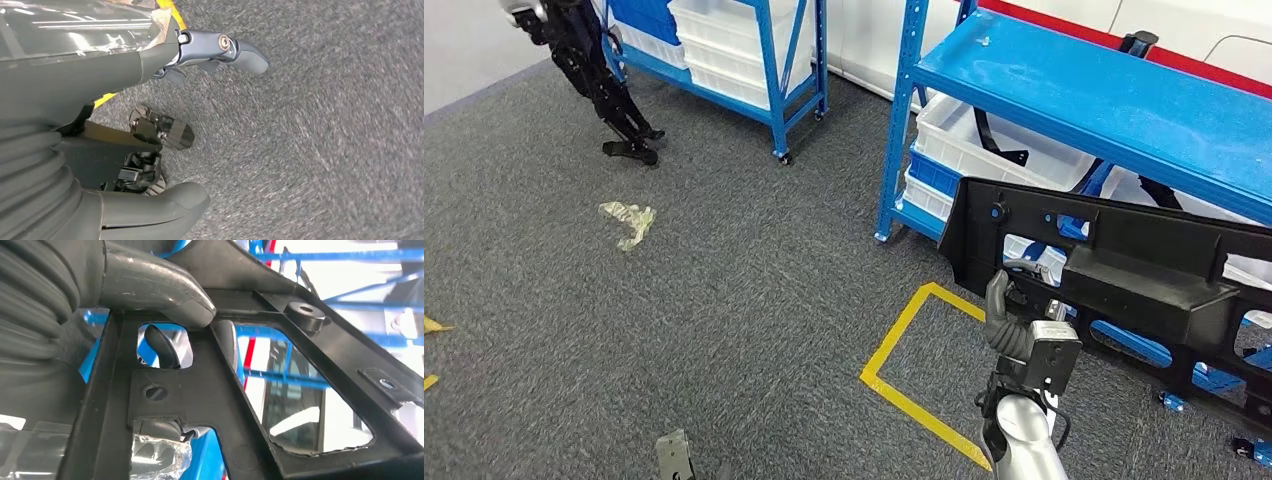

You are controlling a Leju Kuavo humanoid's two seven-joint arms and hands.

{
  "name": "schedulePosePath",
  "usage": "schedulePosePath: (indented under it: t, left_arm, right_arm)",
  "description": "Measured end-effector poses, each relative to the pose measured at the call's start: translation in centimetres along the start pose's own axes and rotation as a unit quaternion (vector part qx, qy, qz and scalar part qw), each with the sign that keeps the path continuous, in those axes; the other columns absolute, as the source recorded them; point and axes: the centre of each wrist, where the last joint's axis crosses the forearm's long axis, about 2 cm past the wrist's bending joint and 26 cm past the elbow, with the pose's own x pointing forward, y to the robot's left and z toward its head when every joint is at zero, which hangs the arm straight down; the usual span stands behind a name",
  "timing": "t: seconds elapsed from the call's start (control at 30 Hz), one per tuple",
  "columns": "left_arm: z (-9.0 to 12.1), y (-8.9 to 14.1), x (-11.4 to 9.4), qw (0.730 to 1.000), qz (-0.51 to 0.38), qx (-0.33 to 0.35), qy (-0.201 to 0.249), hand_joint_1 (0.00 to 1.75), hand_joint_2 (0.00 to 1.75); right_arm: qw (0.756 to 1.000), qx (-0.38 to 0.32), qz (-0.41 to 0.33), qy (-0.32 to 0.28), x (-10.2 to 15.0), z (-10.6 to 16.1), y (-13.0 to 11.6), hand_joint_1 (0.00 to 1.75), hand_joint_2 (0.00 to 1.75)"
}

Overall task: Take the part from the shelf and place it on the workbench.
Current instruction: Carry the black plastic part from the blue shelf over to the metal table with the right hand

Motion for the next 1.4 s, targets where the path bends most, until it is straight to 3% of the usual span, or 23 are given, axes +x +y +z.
schedulePosePath:
  t: [0.43, 1.0, 1.4]
  left_arm:
    - [0.4, -0.7, -0.1, 0.999, 0.038, 0.016, 0.031, 0.0, 1.75]
    - [0.5, -1.4, 0.4, 0.999, 0.016, -0.01, 0.038, 0.0, 1.75]
    - [0.7, -1.7, 0.4, 0.995, 0.03, 0.008, 0.094, 0.0, 1.75]
  right_arm:
    - [0.999, 0.021, -0.028, 0.007, -0.5, -0.5, 1.7, 1.75, 1.75]
    - [0.996, 0.064, -0.061, -0.004, 0.2, -2.2, 5.2, 1.75, 1.75]
    - [0.992, 0.093, -0.081, -0.002, -0.9, -2.7, 6.4, 1.75, 1.75]
